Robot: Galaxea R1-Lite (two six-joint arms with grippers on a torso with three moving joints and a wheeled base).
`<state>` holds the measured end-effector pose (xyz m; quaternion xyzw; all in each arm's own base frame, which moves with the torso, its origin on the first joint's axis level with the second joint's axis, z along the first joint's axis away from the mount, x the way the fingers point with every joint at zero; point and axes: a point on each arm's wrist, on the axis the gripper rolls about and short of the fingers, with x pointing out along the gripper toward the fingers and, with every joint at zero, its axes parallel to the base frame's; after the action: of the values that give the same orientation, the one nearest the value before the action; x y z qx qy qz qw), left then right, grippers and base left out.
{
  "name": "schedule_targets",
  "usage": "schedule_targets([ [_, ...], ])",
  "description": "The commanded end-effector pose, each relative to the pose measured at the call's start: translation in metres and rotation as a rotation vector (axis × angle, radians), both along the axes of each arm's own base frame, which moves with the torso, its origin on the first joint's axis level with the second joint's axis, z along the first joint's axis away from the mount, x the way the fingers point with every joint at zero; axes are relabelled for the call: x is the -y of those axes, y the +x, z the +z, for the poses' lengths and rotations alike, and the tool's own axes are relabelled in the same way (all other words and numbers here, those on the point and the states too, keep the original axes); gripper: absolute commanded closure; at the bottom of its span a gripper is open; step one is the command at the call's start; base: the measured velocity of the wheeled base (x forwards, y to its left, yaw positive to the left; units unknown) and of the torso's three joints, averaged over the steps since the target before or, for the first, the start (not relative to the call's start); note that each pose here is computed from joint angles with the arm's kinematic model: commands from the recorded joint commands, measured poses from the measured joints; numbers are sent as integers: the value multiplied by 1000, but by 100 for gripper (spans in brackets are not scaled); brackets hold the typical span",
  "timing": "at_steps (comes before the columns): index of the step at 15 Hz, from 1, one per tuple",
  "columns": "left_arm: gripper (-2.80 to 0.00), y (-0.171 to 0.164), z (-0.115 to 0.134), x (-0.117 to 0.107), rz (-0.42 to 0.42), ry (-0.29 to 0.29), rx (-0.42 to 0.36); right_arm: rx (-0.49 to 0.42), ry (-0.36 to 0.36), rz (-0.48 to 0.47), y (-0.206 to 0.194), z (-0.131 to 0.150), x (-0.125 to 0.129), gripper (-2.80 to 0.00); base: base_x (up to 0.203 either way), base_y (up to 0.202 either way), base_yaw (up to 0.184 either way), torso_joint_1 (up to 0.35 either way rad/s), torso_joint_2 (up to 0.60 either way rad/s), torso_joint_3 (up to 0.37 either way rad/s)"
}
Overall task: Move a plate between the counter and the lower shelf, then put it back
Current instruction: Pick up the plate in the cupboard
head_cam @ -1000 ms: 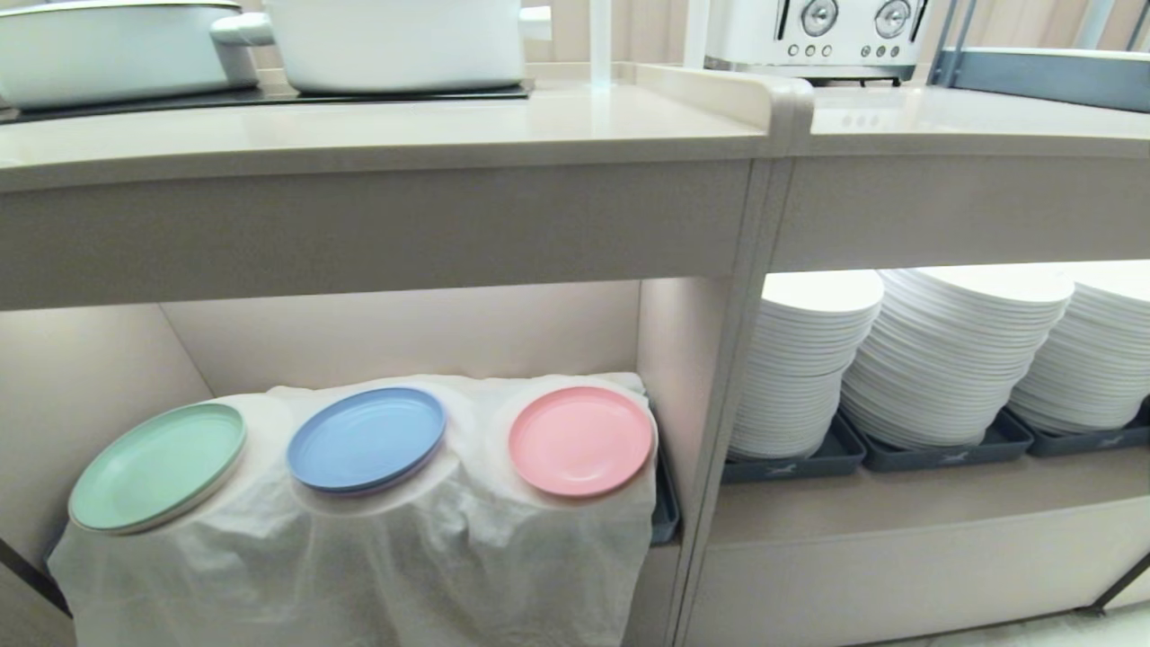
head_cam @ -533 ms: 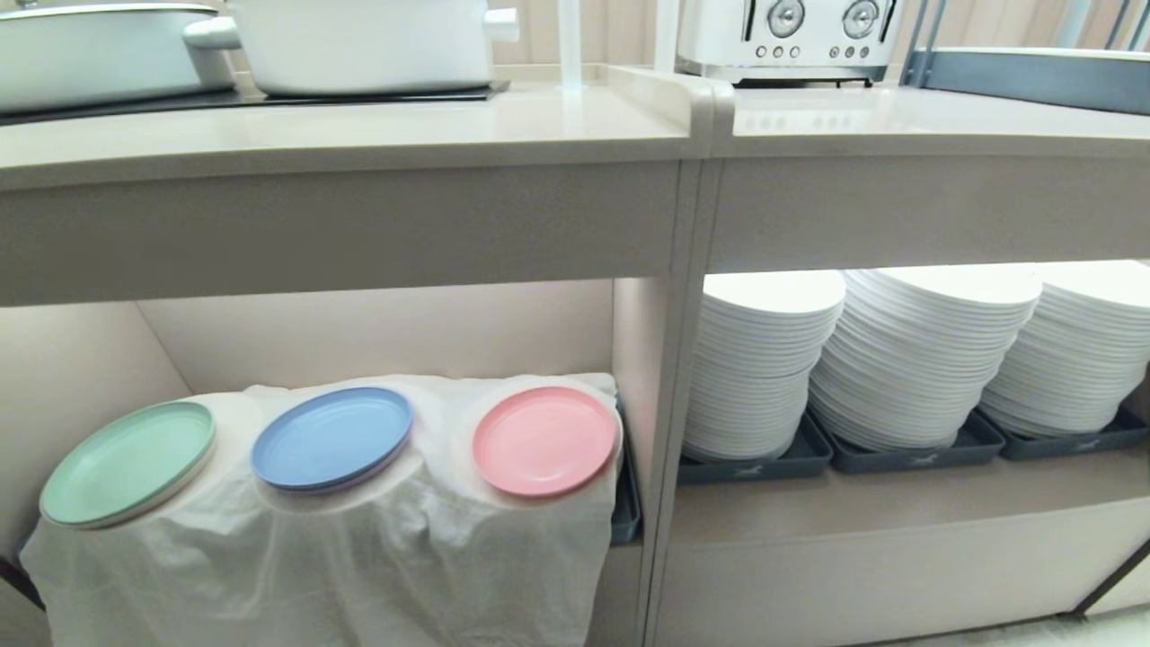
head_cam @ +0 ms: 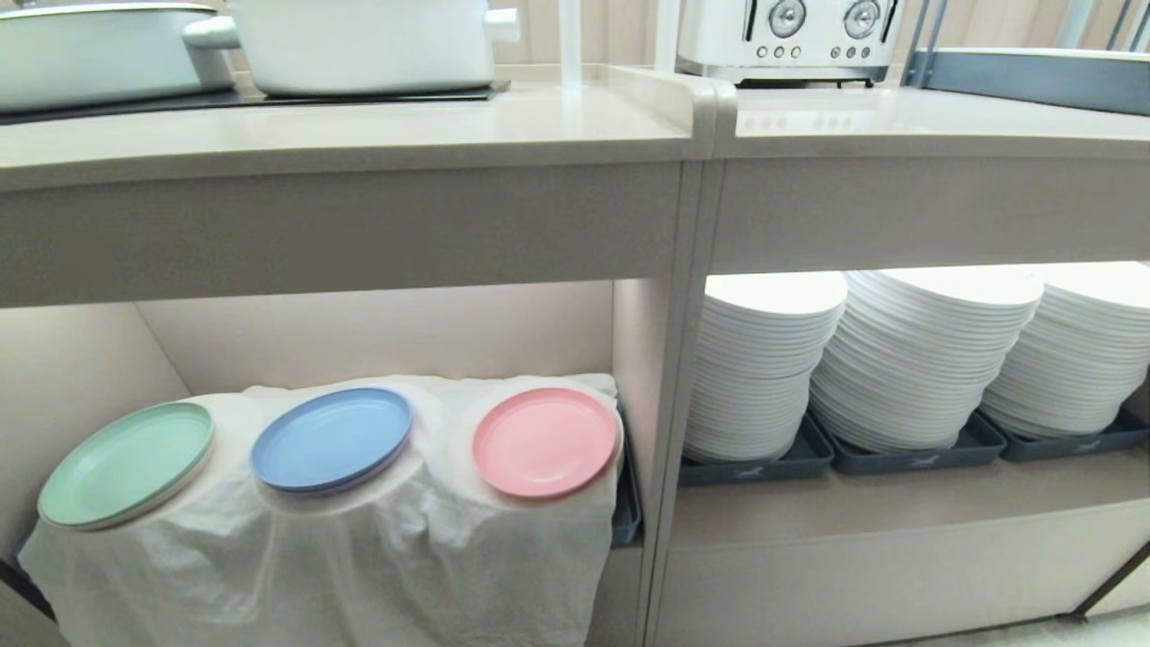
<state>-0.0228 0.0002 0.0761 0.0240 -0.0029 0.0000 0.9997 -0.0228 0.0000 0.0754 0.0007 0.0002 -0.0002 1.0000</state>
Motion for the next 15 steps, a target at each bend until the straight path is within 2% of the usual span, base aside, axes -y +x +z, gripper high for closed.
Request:
schedule_targets([
  [1, 0, 0, 0, 0, -2, 4, 0, 0, 0, -1, 0, 0, 0, 0, 0, 0, 0, 0, 0, 0],
  [4, 0, 0, 0, 0, -23, 40, 2, -1, 0, 0, 0, 0, 0, 0, 0, 0, 0, 0, 0, 0],
  [8, 0, -2, 8, 1, -39, 42, 36, 0, 0, -1, 0, 0, 0, 0, 0, 0, 0, 0, 0, 0],
  [12, 0, -12, 32, 4, -198, 49, 82, 0, 0, 0, 0, 0, 0, 0, 0, 0, 0, 0, 0, 0],
  [15, 0, -15, 48, 8, -352, 40, 22, 0, 0, -1, 0, 0, 0, 0, 0, 0, 0, 0, 0, 0],
])
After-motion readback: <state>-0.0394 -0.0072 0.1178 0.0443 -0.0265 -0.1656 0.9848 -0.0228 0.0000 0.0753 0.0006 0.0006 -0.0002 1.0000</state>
